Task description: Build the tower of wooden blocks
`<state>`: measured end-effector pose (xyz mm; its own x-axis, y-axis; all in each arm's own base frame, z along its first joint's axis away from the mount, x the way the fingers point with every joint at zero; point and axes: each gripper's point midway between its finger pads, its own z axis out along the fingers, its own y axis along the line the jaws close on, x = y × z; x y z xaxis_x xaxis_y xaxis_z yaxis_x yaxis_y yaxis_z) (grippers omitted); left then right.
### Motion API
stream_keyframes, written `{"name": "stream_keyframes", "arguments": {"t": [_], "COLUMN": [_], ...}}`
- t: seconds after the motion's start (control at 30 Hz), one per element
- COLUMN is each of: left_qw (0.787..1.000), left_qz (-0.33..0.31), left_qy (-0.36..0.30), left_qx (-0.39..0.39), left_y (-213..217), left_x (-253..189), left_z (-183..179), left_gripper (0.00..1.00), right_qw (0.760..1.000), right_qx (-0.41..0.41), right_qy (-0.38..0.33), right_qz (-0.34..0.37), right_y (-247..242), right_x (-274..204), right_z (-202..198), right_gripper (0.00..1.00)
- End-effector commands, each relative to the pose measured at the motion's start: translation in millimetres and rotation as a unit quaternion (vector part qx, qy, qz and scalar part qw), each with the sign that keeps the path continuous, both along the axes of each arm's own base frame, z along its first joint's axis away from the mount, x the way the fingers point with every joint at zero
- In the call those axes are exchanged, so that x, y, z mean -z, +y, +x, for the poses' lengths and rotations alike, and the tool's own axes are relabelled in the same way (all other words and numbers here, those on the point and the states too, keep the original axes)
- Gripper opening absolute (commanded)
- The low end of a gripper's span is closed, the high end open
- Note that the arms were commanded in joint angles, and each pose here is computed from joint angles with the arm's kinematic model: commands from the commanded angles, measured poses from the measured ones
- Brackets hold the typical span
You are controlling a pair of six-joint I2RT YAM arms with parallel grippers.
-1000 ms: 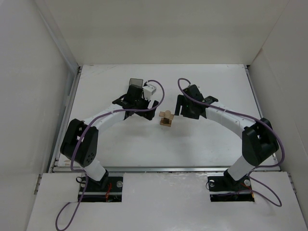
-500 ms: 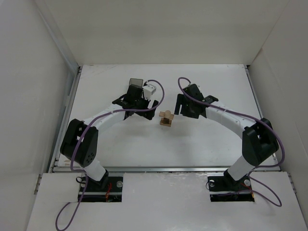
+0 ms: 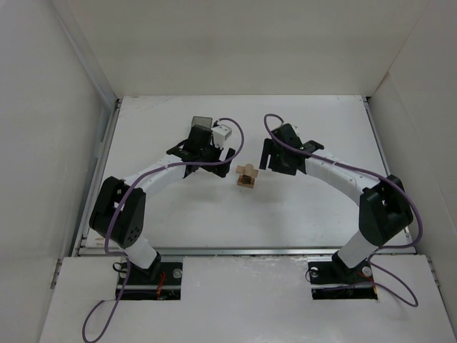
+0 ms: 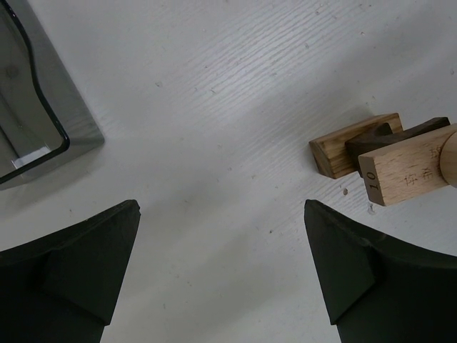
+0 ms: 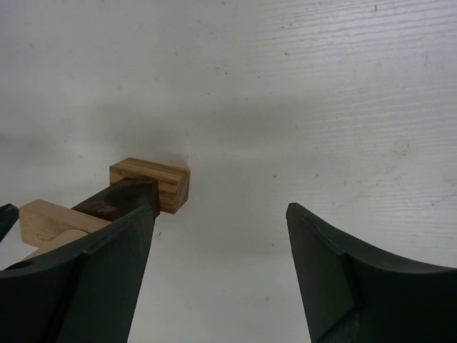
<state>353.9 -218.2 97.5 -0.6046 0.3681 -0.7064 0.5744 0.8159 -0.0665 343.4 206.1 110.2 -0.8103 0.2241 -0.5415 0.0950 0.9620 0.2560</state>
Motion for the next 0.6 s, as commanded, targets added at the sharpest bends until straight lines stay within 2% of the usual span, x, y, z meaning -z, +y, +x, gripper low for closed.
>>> {"name": "stream_keyframes", "arguments": {"t": [0.0, 0.23, 0.57], "left_qw": [0.998, 0.997, 0.998], "left_qz": [-0.029, -0.039, -0.029], "left_qy": [-0.055, -0.059, -0.032], "left_qx": [0.007, 0.022, 0.037], "left_y": [-10.0, -18.9, -18.1], "left_x": [-39.9, -48.5, -27.0], "left_z": [13.7, 19.5, 3.6], "left_gripper": [1.0, 0.98, 0.98], "right_qw": [1.0, 1.0, 1.0], "right_qx": [0.011, -0.004, -0.008], "right_qy": [-0.011, 0.001, -0.008], "right_qz": [-0.017, -0.025, -0.01], "right_y": [-3.6, 2.6, 10.3], "right_x": [-8.2, -0.4, -8.4], "right_z": [-1.8, -13.7, -12.7], "right_gripper": [0.8, 0.79, 0.79]}}
